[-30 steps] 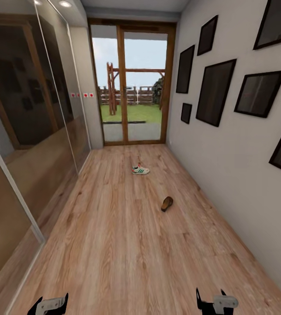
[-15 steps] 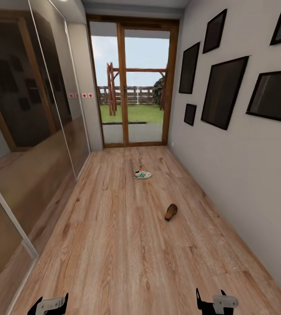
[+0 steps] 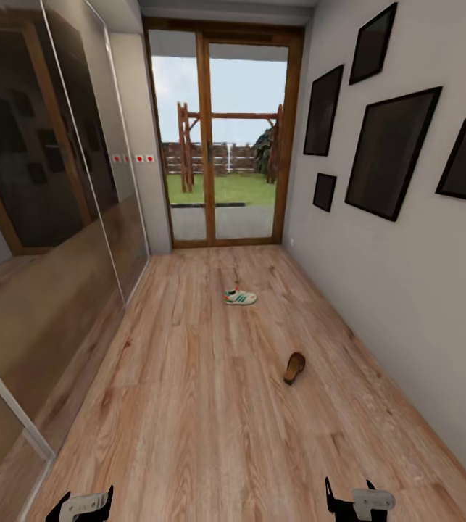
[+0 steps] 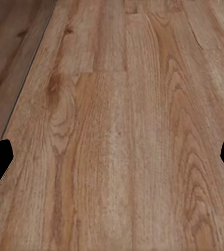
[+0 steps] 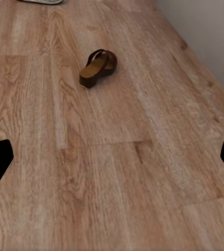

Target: Pick up the two gym shoes and the two sandals from the corridor floor and place them onto the hallstand (shoe rack) in the corridor, making sure they are on the rack and not on the floor. Arrange them so the two gym shoes are next to each other and the two sandals are next to each other.

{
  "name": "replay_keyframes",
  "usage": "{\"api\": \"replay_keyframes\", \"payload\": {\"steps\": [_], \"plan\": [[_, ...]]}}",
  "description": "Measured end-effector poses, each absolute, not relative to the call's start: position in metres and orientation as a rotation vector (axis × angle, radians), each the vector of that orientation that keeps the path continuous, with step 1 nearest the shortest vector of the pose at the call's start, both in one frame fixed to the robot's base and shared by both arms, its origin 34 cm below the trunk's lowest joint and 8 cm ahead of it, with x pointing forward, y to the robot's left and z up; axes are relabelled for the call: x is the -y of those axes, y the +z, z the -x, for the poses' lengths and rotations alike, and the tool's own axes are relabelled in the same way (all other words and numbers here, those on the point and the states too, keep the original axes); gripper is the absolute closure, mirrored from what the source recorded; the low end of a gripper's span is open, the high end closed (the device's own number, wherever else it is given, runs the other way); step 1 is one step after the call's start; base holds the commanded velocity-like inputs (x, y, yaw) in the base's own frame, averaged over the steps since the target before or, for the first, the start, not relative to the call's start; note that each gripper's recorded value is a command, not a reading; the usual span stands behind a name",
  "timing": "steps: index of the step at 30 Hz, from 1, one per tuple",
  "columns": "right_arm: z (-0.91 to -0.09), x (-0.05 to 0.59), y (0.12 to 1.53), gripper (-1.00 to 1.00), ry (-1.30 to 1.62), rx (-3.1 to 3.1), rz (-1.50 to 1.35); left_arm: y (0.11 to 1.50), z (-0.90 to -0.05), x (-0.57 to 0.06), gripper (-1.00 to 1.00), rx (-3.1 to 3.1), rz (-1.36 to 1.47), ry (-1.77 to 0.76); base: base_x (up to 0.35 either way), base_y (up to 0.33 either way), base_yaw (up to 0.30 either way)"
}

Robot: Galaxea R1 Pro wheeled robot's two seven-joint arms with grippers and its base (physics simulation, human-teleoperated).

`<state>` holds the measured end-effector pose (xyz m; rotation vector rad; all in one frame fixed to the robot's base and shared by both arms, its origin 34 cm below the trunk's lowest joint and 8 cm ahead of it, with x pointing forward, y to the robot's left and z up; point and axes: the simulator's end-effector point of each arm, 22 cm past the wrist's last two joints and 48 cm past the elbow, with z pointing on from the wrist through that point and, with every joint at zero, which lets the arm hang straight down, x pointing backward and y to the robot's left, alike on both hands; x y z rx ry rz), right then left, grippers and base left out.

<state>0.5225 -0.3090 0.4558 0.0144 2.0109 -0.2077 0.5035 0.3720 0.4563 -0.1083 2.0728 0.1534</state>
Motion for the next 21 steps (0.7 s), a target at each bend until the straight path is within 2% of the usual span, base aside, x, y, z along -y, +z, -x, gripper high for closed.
{"api": "replay_keyframes", "payload": {"steps": [21], "plan": [[-0.5227, 0.3087, 0.4559, -1.00, -0.206, -2.010, -0.014, 0.4560, -0.5030, -0.3720, -1.00, -2.074, 0.108, 0.153, 0.331, 0.138, 0.000]]}}
